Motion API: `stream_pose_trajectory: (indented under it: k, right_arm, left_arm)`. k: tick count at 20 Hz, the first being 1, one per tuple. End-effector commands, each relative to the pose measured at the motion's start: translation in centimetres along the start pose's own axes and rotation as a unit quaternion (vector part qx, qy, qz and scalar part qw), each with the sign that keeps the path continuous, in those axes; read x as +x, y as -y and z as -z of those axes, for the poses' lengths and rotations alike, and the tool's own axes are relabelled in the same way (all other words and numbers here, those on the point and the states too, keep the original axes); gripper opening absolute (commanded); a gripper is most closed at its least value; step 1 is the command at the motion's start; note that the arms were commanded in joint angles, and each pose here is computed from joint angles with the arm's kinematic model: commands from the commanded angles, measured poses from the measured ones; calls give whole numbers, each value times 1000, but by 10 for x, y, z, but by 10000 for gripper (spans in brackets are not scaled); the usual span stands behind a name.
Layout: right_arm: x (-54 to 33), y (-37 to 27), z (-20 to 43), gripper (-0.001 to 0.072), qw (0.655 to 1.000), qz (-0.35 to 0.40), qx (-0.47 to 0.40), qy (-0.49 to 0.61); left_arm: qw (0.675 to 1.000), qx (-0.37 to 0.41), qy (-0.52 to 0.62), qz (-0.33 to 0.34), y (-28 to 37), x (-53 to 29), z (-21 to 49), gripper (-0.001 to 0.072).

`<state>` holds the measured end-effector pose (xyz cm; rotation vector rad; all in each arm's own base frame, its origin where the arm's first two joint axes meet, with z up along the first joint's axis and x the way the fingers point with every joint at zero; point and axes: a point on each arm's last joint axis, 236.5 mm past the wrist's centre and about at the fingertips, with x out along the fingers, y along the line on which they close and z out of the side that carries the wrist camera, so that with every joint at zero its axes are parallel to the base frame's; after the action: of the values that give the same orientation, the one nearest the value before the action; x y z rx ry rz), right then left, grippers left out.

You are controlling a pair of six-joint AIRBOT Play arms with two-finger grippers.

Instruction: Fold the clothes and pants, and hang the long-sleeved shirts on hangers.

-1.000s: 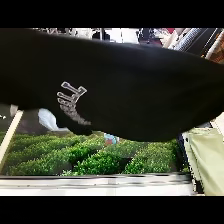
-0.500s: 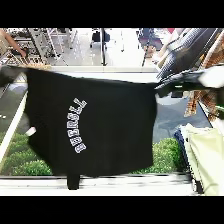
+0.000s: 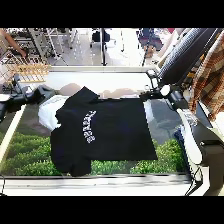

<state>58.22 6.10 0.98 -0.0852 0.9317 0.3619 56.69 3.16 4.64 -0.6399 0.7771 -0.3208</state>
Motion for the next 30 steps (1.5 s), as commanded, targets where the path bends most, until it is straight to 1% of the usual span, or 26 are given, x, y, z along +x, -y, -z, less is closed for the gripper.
stream_pose_trajectory:
  k: [1,2,3,5,6,7,8,9,10,12,16,19,23,24,25,26,27,28,29,30]
  right_arm:
    - [-31,-22,100,312,962,-166,123,-177]
    - [-48,-32,126,274,938,-221,158,-217]
    - [-64,-40,151,266,912,-264,198,-245]
    - [-90,-50,190,280,882,-297,258,-259]
    - [-101,-55,210,320,874,-299,277,-264]
    - [-113,-62,231,395,868,-305,287,-268]
    - [-121,-65,250,414,866,-304,291,-270]
    - [-124,-63,268,424,870,-288,294,-271]
    - [-125,-59,283,426,873,-271,301,-274]
    - [-120,-50,297,426,877,-245,316,-266]
    - [-113,-39,300,426,889,-223,306,-256]
    - [-114,-43,312,426,887,-223,298,-276]
    - [-103,-71,337,427,878,-243,273,-310]
    - [-99,-78,342,450,874,-247,269,-320]
    - [-96,-86,345,459,872,-253,260,-328]
    - [-95,-93,345,380,871,-259,253,-332]
    - [-95,-98,343,270,871,-267,245,-332]
    - [-95,-102,339,136,871,-274,241,-328]
    - [-98,-104,334,64,872,-279,240,-322]
    - [-102,-102,329,20,878,-275,232,-315]
  left_arm:
    - [945,-85,-274,-155,-83,-68,127,329]
    - [919,-94,-339,-180,-92,-91,161,328]
    - [908,-106,-366,-177,-89,-104,186,304]
    - [910,-115,-367,-155,-70,-113,226,291]
    - [916,-117,-360,-133,-55,-115,246,294]
    - [920,-121,-356,-112,-41,-117,266,295]
    - [922,-125,-353,-95,-30,-119,286,315]
    - [926,-126,-347,-83,-23,-120,302,480]
    - [927,-133,-342,-77,-19,-120,316,610]
    - [926,-139,-341,-78,-18,-121,336,609]
    - [922,-150,-344,-90,-26,-119,353,608]
    - [924,-152,-337,-97,-31,-117,356,608]
    - [924,-143,-340,-102,-31,-110,366,608]
    - [924,-136,-341,-105,-30,-107,369,608]
    - [926,-129,-339,-104,-28,-102,371,589]
    - [928,-128,-336,-98,-22,-97,371,430]
    - [930,-129,-332,-91,-17,-92,369,150]
    - [932,-134,-326,-82,-12,-90,367,11]
    - [935,-137,-319,-69,-6,-88,362,4]
    - [938,-139,-312,-51,3,-91,354,3]
